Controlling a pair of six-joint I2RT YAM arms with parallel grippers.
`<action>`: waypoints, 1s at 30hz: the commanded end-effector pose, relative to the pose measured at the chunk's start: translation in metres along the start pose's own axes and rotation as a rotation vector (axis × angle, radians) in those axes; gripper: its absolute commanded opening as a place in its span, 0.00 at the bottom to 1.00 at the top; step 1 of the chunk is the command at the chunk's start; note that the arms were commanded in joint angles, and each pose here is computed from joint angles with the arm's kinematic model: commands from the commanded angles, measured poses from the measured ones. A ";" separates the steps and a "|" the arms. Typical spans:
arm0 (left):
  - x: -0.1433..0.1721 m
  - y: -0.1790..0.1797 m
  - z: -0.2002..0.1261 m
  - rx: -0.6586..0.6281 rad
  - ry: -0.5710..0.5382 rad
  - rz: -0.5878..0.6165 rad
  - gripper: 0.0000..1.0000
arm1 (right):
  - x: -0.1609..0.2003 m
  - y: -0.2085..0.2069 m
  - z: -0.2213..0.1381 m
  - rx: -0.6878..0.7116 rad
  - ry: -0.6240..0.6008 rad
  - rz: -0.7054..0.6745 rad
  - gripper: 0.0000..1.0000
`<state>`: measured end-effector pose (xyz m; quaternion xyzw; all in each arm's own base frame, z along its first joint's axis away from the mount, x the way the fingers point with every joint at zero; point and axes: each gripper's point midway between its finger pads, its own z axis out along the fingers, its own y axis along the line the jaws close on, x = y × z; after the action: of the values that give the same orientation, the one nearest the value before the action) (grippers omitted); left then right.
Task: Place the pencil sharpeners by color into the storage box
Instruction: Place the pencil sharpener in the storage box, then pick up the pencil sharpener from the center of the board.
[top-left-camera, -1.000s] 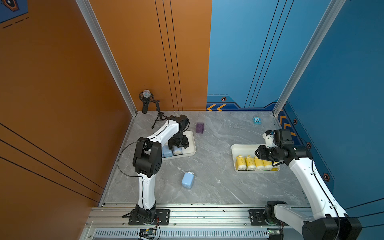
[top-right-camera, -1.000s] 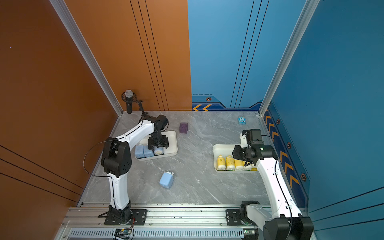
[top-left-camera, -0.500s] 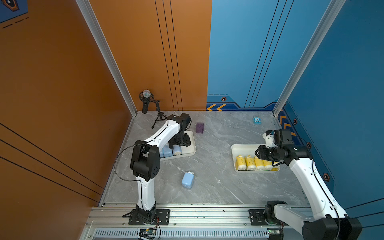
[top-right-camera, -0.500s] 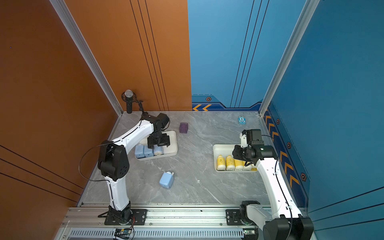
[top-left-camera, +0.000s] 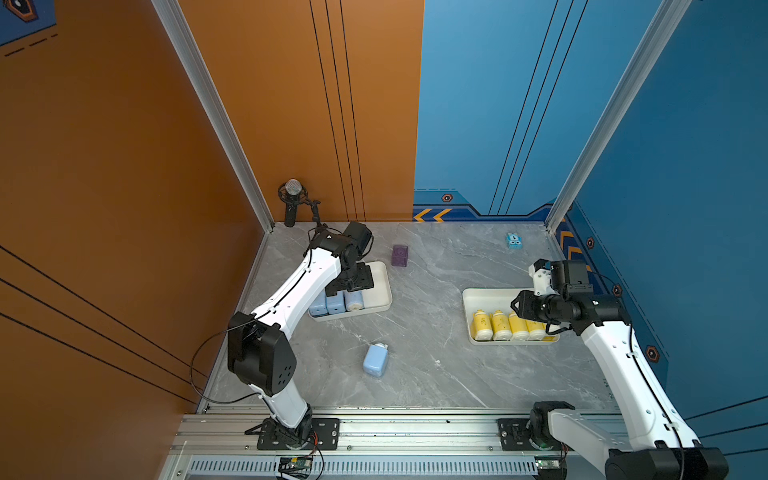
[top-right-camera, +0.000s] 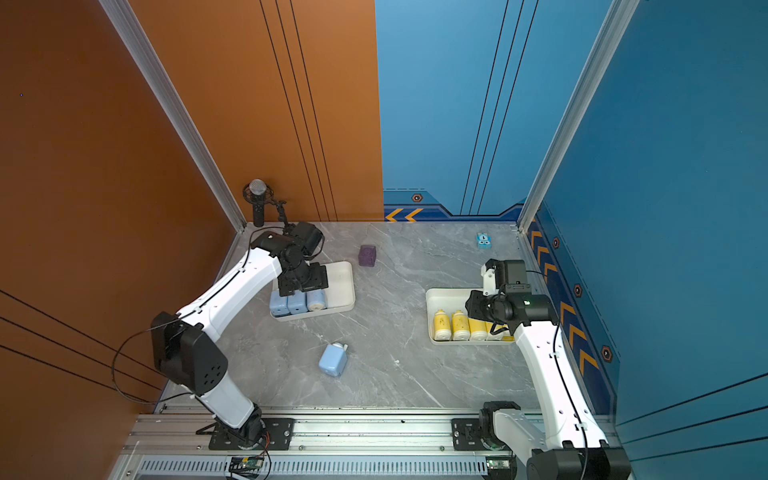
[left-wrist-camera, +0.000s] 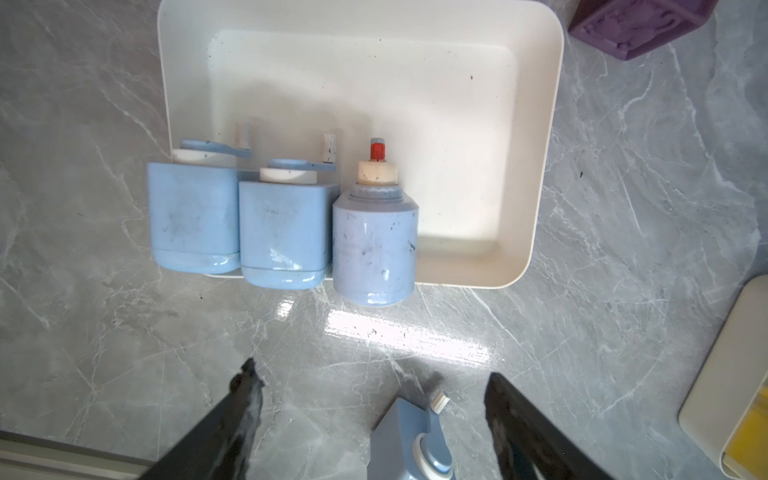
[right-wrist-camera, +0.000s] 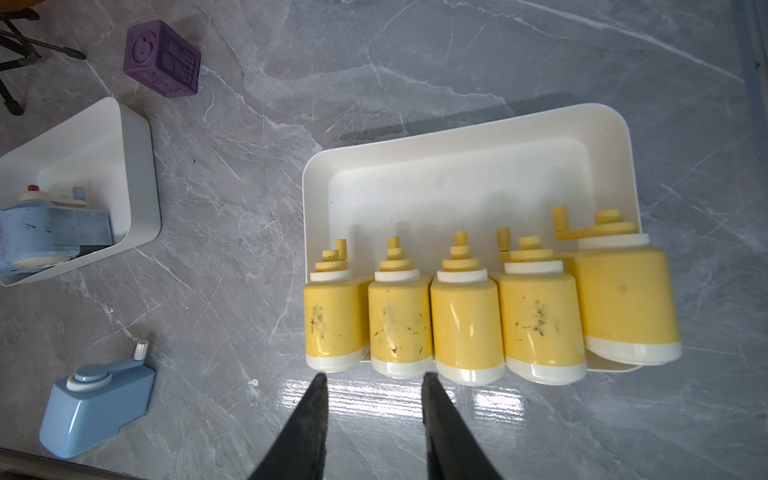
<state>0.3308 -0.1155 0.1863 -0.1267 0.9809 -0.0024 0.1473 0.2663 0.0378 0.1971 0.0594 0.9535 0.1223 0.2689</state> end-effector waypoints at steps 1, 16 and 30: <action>0.011 0.009 -0.018 -0.014 -0.038 0.025 0.85 | 0.003 -0.002 0.000 -0.003 0.013 0.012 0.39; 0.099 -0.015 0.005 -0.047 0.069 0.364 0.91 | 0.007 -0.014 0.009 0.045 0.054 0.036 0.39; 0.131 -0.024 0.002 0.004 0.096 0.468 0.99 | 0.006 -0.017 0.014 0.052 0.072 0.039 0.39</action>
<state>0.2268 -0.1733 0.1488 0.0966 0.9894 0.0282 0.1045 0.2707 0.0306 0.1827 0.0754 0.9603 0.1163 0.2422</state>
